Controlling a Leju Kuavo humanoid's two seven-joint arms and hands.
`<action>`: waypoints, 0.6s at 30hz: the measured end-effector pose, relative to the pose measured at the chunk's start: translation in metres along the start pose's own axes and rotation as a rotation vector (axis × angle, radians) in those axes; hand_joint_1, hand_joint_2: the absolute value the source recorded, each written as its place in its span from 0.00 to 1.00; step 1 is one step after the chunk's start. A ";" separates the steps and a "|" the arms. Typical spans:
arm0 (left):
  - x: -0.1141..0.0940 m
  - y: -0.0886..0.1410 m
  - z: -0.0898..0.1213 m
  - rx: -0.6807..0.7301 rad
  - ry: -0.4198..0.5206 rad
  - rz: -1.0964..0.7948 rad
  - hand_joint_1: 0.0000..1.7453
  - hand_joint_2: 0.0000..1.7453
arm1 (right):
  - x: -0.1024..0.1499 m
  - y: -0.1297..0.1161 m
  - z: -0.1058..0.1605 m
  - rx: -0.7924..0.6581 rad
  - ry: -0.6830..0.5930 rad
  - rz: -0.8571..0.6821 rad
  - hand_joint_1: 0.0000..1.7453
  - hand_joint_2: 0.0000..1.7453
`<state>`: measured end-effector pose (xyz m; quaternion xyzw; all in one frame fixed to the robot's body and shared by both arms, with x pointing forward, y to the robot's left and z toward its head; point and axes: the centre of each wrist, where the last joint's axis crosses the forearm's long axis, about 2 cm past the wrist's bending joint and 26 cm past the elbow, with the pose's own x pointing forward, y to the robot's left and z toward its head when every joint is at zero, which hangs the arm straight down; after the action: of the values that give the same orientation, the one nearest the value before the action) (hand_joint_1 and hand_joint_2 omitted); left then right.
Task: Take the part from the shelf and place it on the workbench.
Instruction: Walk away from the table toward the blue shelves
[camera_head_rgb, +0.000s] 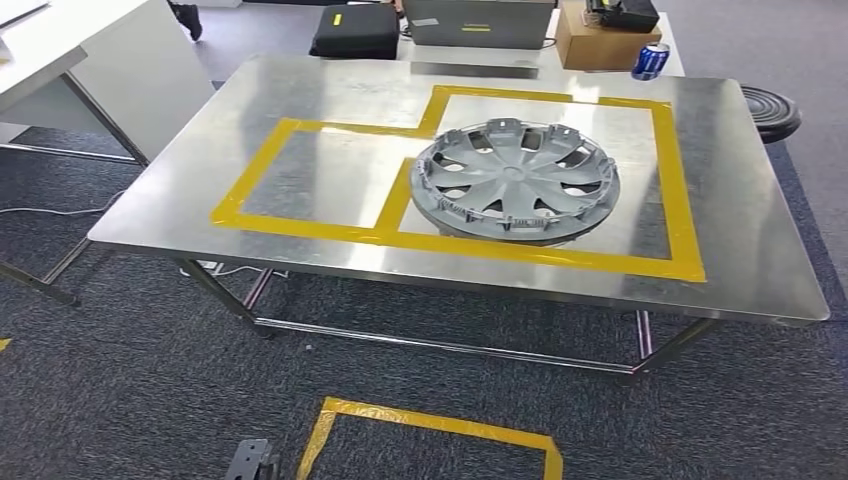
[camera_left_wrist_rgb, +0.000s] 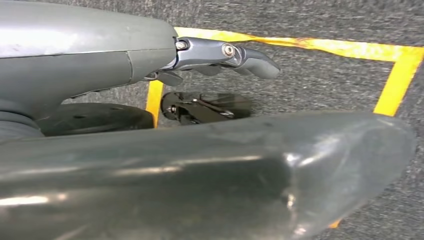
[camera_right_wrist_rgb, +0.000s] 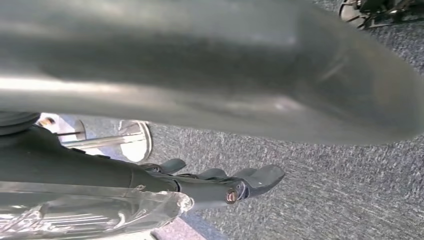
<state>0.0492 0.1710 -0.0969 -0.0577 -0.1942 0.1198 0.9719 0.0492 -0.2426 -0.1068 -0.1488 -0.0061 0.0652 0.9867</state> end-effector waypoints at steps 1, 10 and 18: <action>0.001 0.000 0.000 -0.004 -0.001 -0.004 0.00 0.00 | 0.000 0.000 0.000 -0.001 -0.010 0.003 0.00 0.00; 0.003 -0.005 0.000 -0.026 -0.028 -0.075 0.00 0.00 | 0.001 0.000 0.000 -0.034 -0.137 -0.003 0.00 0.00; 0.003 -0.006 0.000 -0.031 0.035 -0.085 0.00 0.00 | 0.006 0.000 0.001 -0.046 -0.144 0.035 0.00 0.00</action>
<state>0.0528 0.1662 -0.0953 -0.0668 -0.1812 0.0745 0.9783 0.0549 -0.2418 -0.1058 -0.1666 -0.0760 0.0930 0.9787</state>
